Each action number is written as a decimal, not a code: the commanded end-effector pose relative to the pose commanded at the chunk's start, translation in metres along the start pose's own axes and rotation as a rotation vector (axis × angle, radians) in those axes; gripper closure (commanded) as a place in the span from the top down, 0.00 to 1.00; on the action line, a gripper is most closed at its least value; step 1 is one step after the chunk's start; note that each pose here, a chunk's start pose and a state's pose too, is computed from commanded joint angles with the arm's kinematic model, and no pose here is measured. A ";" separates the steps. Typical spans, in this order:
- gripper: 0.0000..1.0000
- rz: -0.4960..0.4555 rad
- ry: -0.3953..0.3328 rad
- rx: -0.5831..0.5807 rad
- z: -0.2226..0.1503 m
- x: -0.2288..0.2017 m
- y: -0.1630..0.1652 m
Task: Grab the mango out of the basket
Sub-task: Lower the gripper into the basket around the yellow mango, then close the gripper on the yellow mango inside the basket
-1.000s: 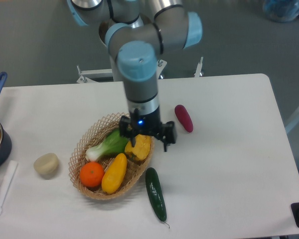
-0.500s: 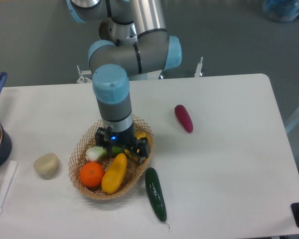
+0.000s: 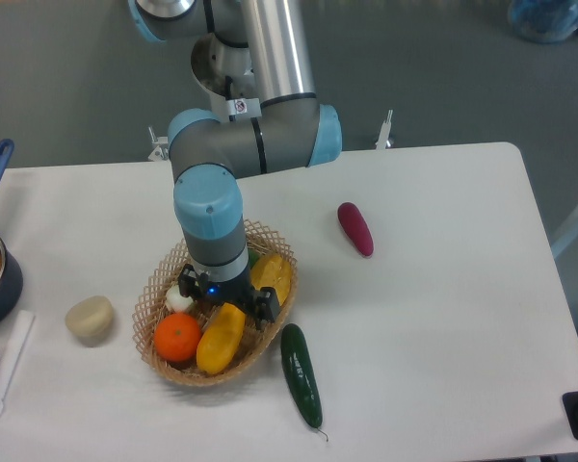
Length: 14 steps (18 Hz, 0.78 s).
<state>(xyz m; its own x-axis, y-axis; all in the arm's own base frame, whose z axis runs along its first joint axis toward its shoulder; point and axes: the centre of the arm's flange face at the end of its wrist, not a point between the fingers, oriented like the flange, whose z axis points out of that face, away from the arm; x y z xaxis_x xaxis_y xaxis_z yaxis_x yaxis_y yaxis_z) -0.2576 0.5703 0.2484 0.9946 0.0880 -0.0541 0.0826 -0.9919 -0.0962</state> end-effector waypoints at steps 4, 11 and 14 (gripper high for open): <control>1.00 0.003 0.006 -0.003 0.004 0.002 -0.001; 1.00 0.004 0.019 -0.021 0.016 0.004 0.000; 1.00 0.007 0.019 -0.021 0.016 0.005 0.001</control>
<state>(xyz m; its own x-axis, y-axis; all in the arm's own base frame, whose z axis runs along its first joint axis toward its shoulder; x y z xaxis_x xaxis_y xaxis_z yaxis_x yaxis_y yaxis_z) -0.2534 0.5717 0.2321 0.9962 0.0791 -0.0358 0.0762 -0.9943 -0.0751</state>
